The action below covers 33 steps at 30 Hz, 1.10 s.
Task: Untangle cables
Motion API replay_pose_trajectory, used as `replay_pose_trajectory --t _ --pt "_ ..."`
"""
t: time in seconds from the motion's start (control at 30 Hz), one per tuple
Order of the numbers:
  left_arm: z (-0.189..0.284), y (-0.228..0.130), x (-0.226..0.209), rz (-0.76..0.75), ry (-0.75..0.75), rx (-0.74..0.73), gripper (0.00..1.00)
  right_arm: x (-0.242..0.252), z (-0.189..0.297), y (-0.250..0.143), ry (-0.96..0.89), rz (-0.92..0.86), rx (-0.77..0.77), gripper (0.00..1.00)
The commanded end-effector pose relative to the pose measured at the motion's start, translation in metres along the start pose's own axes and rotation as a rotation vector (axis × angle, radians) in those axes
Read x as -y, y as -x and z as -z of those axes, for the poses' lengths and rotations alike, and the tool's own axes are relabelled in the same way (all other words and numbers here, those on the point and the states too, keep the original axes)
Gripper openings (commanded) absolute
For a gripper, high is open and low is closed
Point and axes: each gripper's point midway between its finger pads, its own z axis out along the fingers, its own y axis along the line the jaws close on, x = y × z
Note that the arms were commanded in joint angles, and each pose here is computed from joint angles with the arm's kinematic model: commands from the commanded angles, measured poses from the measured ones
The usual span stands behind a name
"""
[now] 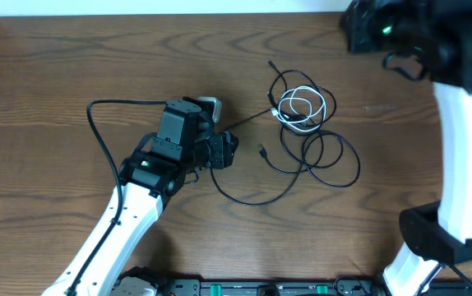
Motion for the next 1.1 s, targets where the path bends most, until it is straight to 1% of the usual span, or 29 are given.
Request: replay_pose_trajectory --t 0.0,0.03,0.1,0.17,0.23,0.3,0.33,0.4,0.43,0.47,0.5,0.53,0.6,0.67,0.8,0.87,0.93,1.0,1.07 --pt "0.006 0.010 0.002 -0.036 0.000 0.032 0.59 0.013 -0.059 -0.054 -0.038 0.001 -0.244 0.58" --pt "0.006 0.011 0.001 -0.042 0.006 0.034 0.59 0.016 -0.071 -0.065 -0.043 -0.004 -0.287 0.62" --pt "0.006 0.012 -0.003 -0.040 0.034 0.041 0.59 0.019 -0.087 -0.082 -0.039 -0.017 -0.345 0.66" --pt "0.007 0.014 -0.011 -0.039 0.080 0.053 0.59 0.017 -0.116 -0.109 -0.023 -0.058 -0.418 0.67" --pt "0.007 0.014 -0.013 -0.039 0.090 0.057 0.59 0.007 -0.149 -0.135 0.021 -0.048 -0.455 0.72" --pt "0.007 0.014 -0.013 -0.039 0.090 0.056 0.59 0.001 -0.173 -0.152 0.043 0.008 -0.455 0.75" --pt "0.007 0.013 -0.013 -0.038 0.091 0.052 0.59 -0.003 -0.189 -0.162 0.075 0.118 -0.440 0.75" --pt "0.007 0.012 -0.014 -0.036 0.093 0.045 0.60 -0.009 -0.206 -0.177 0.131 0.328 -0.424 0.75" --pt "0.007 0.010 -0.014 -0.035 0.095 0.039 0.60 -0.012 -0.214 -0.193 0.173 0.498 -0.430 0.81" --pt "0.007 0.010 -0.014 -0.035 0.095 0.039 0.60 -0.012 -0.217 -0.201 0.193 0.575 -0.435 0.82" --pt "0.007 0.010 -0.014 -0.035 0.095 0.039 0.60 -0.013 -0.221 -0.214 0.224 0.682 -0.445 0.90" --pt "0.007 0.010 -0.014 -0.035 0.095 0.039 0.60 -0.013 -0.226 -0.224 0.239 0.740 -0.450 0.93" --pt "0.007 0.010 -0.014 -0.035 0.095 0.039 0.60 -0.012 -0.232 -0.231 0.242 0.760 -0.440 0.95" --pt "0.007 0.010 -0.014 -0.035 0.095 0.038 0.60 -0.008 -0.243 -0.235 0.236 0.758 -0.408 0.90" --pt "0.007 0.009 -0.015 -0.034 0.096 0.035 0.60 -0.002 -0.257 -0.237 0.220 0.744 -0.347 0.86" --pt "0.007 0.008 -0.015 -0.033 0.097 0.031 0.60 -0.002 -0.261 -0.236 0.217 0.743 -0.323 0.78" --pt "0.007 0.008 -0.015 -0.033 0.097 0.030 0.60 -0.002 -0.265 -0.234 0.209 0.716 -0.301 0.74" --pt "0.007 0.006 -0.015 -0.031 0.094 0.024 0.60 -0.003 -0.268 -0.232 0.203 0.693 -0.278 0.64" --pt "0.007 0.005 -0.015 -0.031 0.093 0.019 0.60 -0.002 -0.271 -0.230 0.198 0.677 -0.259 0.63"
